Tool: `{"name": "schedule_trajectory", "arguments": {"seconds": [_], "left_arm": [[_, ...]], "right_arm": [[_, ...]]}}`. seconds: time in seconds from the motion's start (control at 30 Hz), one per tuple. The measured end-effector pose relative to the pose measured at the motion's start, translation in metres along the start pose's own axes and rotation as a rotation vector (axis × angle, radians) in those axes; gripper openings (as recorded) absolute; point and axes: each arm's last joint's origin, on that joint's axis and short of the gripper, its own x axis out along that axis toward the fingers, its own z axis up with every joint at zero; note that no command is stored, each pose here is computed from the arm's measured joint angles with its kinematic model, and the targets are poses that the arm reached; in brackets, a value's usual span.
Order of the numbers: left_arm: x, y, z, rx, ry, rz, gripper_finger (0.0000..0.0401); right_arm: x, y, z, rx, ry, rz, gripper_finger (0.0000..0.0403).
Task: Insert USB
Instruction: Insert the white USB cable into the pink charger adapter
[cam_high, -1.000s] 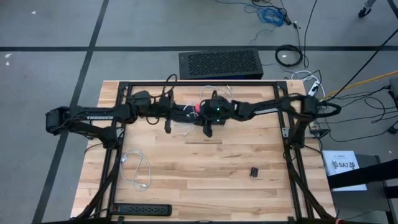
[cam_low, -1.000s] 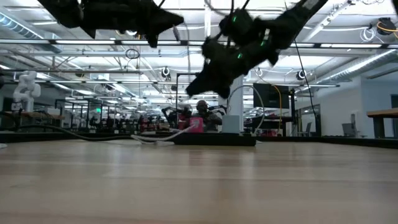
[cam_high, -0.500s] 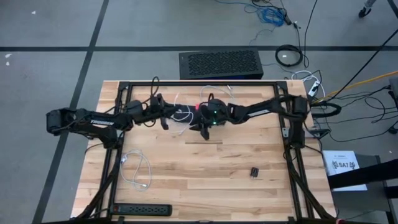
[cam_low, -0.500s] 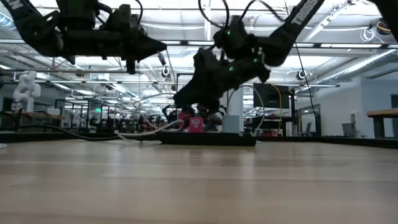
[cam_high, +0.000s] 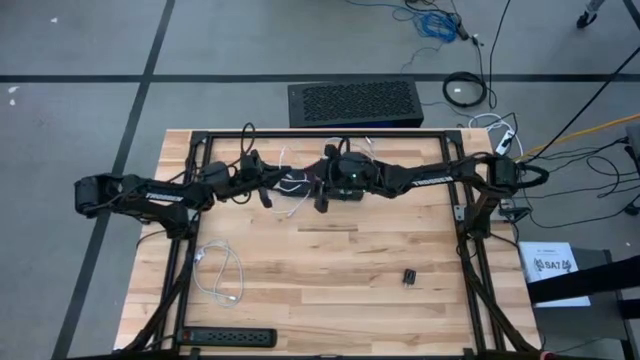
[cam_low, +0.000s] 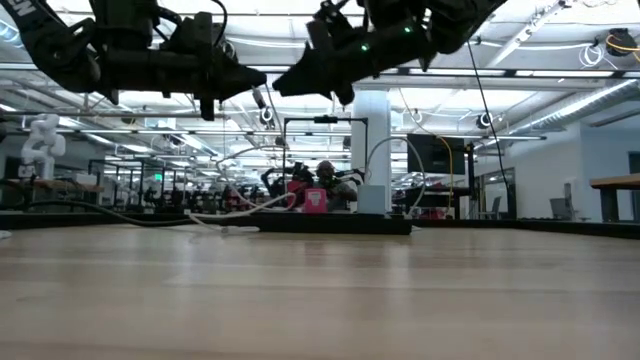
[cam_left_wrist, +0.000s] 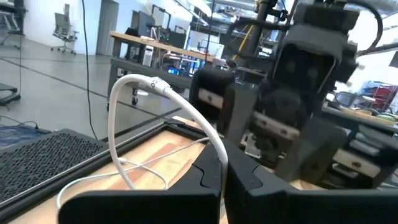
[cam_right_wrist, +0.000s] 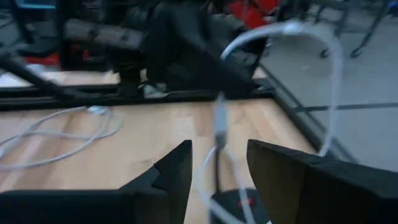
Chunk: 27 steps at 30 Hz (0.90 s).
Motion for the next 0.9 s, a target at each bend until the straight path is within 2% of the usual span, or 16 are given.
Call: {"name": "schedule_trajectory", "arguments": {"seconds": [0.1, 0.27, 0.53, 0.9], "left_arm": [[0.001, 0.0, -0.001, 0.005, 0.006, 0.002, 0.0], [0.003, 0.002, -0.006, 0.022, 0.028, 0.014, 0.0], [0.003, 0.002, -0.005, 0.03, 0.01, 0.019, 0.0], [0.003, 0.002, -0.005, 0.032, 0.008, 0.016, 0.0]], "right_arm": [[0.009, -0.001, 0.01, -0.024, 0.002, -0.043, 0.0142], [0.025, -0.001, 0.019, -0.06, 0.055, -0.048, 0.0134], [0.037, -0.001, 0.022, -0.052, 0.073, -0.048, 0.0112], [0.038, -0.005, 0.018, -0.026, 0.097, -0.042, 0.0037]]}}
